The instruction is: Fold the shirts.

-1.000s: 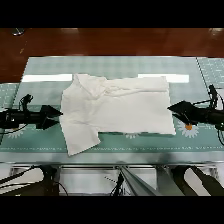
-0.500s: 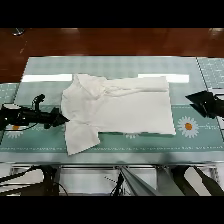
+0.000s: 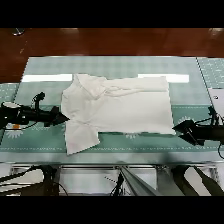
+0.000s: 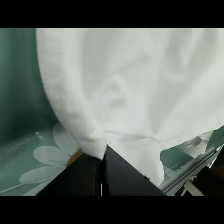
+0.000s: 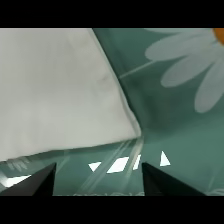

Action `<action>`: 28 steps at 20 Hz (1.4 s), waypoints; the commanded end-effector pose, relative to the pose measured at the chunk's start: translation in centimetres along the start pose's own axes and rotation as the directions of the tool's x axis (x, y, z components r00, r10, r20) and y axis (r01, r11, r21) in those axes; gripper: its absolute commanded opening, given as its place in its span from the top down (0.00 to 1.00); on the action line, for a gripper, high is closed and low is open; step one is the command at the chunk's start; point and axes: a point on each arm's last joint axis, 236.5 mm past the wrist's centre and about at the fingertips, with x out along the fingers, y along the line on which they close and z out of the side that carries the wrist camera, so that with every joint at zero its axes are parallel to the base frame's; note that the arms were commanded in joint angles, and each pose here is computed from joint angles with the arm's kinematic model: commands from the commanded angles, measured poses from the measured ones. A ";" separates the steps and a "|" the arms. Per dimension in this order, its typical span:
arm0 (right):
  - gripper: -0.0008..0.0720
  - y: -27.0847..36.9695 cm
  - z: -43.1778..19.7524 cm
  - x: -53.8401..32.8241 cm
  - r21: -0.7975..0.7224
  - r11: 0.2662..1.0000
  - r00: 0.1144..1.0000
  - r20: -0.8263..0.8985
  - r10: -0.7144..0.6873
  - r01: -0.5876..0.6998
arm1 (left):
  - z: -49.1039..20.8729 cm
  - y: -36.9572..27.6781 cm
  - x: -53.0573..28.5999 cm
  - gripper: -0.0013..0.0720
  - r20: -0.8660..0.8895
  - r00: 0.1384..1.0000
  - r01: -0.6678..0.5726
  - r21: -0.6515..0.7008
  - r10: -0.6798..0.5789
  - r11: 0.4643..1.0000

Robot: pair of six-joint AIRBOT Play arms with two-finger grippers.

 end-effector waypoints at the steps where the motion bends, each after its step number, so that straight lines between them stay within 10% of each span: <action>1: 0.14 -1.0 -0.4 0.9 0.022 0.999 0.999 -0.005 -0.043 0.043 | 0.0 -0.1 0.0 0.95 -0.003 1.000 0.002 0.002 -0.002 1.000; 19: 0.17 2.6 3.8 4.4 0.162 0.965 0.978 0.007 0.210 -0.208 | -0.2 -0.6 1.0 0.95 -0.012 1.000 -0.015 0.057 0.016 0.998; 21: 0.25 3.5 3.3 5.3 0.130 0.973 0.981 -0.014 0.196 -0.192 | -0.4 -0.9 1.3 0.95 -0.020 1.000 -0.019 0.069 0.020 0.997; 22: 0.48 4.2 3.1 5.7 0.100 0.978 0.982 -0.027 0.188 -0.185 | -0.4 -0.9 1.3 0.95 -0.022 1.000 -0.018 0.071 0.020 0.997; 23: 0.93 4.9 2.9 5.7 0.054 0.983 0.983 -0.043 0.181 -0.178 | -0.6 -1.0 1.3 0.95 -0.028 0.999 -0.014 0.069 0.016 0.998; 28: 0.95 12.1 6.1 0.0 -0.175 0.957 0.972 -0.041 0.230 -0.234 | 1.5 -6.0 -1.6 0.95 -0.007 0.996 0.093 0.147 -0.093 0.985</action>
